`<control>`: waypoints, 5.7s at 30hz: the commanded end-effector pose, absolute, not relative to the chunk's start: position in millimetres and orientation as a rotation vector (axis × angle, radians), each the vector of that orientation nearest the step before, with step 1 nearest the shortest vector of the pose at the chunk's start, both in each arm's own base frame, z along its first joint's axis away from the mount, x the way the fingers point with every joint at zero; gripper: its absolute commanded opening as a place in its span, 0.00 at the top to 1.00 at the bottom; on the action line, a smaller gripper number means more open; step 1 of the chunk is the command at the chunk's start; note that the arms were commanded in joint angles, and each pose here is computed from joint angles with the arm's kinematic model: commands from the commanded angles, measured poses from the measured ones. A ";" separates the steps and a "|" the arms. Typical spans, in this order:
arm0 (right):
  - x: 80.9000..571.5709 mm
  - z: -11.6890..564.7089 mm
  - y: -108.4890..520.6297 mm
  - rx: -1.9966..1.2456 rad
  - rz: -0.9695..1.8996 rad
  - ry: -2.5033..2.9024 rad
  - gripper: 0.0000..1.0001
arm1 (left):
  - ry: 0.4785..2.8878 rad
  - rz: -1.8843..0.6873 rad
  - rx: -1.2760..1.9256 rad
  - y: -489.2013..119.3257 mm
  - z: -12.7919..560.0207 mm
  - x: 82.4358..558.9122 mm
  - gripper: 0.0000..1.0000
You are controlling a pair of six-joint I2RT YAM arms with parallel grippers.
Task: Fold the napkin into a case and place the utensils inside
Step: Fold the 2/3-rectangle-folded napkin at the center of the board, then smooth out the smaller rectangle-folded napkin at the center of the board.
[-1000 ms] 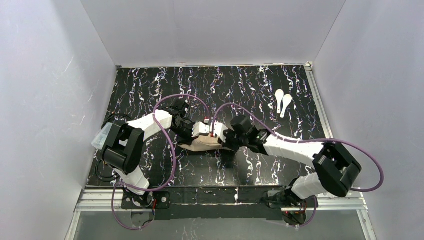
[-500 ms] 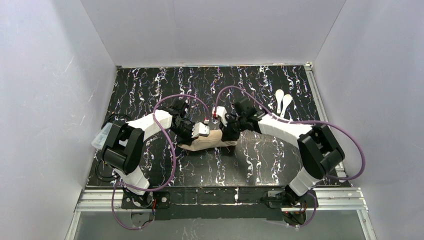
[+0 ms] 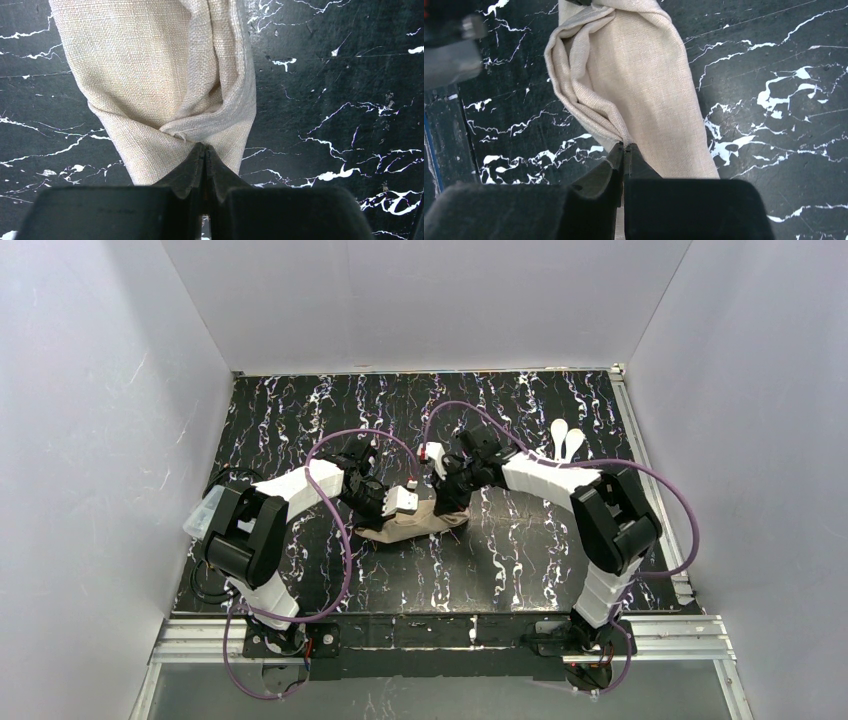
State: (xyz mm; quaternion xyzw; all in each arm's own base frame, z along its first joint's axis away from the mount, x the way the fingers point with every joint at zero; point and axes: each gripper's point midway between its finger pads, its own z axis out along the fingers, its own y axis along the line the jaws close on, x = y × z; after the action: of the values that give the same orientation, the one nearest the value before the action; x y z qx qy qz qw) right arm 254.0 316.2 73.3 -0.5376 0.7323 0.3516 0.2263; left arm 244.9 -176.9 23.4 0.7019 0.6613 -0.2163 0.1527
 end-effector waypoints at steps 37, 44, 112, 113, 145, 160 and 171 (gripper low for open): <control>292.2 14.3 300.4 -1.190 1.073 2.378 0.98 | 1.970 -0.772 1.902 -188.7 55.9 241.2 0.99; 288.8 9.1 300.1 -1.192 1.076 2.399 0.99 | 1.964 -0.773 1.894 -185.2 76.8 247.2 0.86; 301.8 109.9 274.9 -0.814 1.174 2.194 0.01 | 2.129 -0.492 1.936 -199.1 8.5 254.6 1.00; 307.5 110.4 265.8 -0.763 1.095 2.221 0.01 | 2.124 -0.492 1.936 -199.6 9.3 255.2 1.00; 264.2 105.6 260.6 -0.632 0.979 2.083 0.13 | 2.127 -0.514 1.926 -202.2 13.5 254.6 1.00; 277.4 73.8 279.4 -0.707 0.896 2.146 0.78 | 2.121 -0.520 1.922 -204.0 16.3 256.2 1.00; 298.0 79.7 280.9 -0.671 0.835 2.134 0.89 | 2.111 -0.539 1.938 -204.4 15.7 253.3 1.00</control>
State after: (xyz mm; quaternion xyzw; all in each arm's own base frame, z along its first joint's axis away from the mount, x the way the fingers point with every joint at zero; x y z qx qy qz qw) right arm 277.7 274.6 59.1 -0.2587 0.8450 0.3301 0.3318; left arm 273.5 -221.7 21.6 0.6628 0.7090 -0.1785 0.1619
